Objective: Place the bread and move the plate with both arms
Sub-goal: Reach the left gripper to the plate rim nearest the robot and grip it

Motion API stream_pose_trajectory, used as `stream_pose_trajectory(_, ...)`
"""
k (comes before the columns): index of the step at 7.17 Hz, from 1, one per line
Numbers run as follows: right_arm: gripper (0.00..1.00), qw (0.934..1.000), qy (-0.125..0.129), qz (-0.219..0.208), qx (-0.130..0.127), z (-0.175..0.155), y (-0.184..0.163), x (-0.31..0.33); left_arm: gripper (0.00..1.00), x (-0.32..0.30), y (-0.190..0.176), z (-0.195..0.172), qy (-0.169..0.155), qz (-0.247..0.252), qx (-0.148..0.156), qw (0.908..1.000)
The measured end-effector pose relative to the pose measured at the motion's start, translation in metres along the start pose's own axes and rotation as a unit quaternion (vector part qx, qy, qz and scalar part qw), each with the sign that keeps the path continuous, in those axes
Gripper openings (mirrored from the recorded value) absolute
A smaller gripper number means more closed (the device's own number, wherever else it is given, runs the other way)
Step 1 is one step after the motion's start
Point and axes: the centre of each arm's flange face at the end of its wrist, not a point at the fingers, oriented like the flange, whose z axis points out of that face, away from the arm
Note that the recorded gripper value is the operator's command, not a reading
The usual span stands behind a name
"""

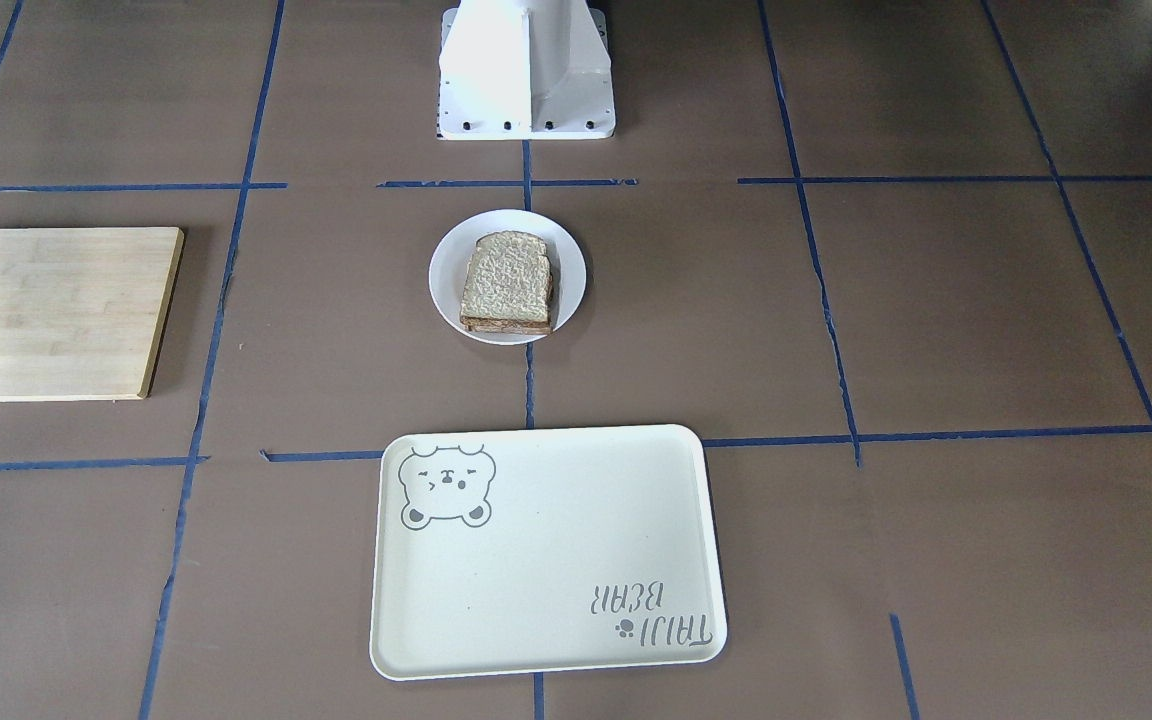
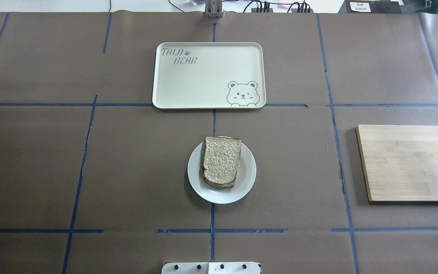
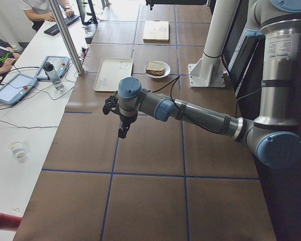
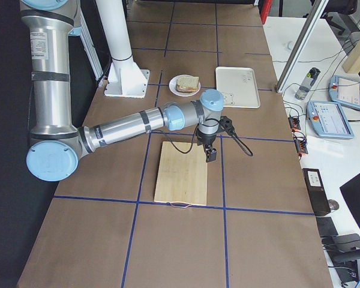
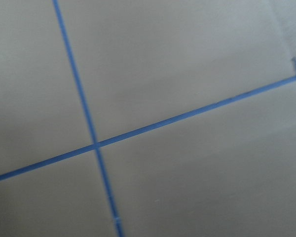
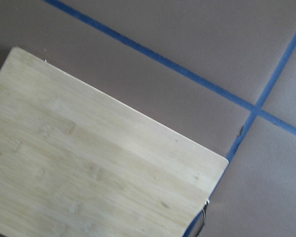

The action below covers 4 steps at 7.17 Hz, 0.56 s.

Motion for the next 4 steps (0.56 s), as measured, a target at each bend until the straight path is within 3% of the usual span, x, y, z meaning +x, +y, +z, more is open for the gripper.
stream_pose_trajectory(2, 1.00, 0.9992, -0.029, 0.022, -0.014, 0.015, 0.074, 0.028, 1.00, 0.080, -0.009, 0.044, 0.058, -0.027, 0.012, 0.9979)
stream_pose_trajectory(4, 1.00, 0.9985, -0.039, 0.035, -0.014, 0.018, 0.090, 0.033, 1.00, 0.180, -0.006, 0.086, 0.143, -0.101, -0.001, 0.9846)
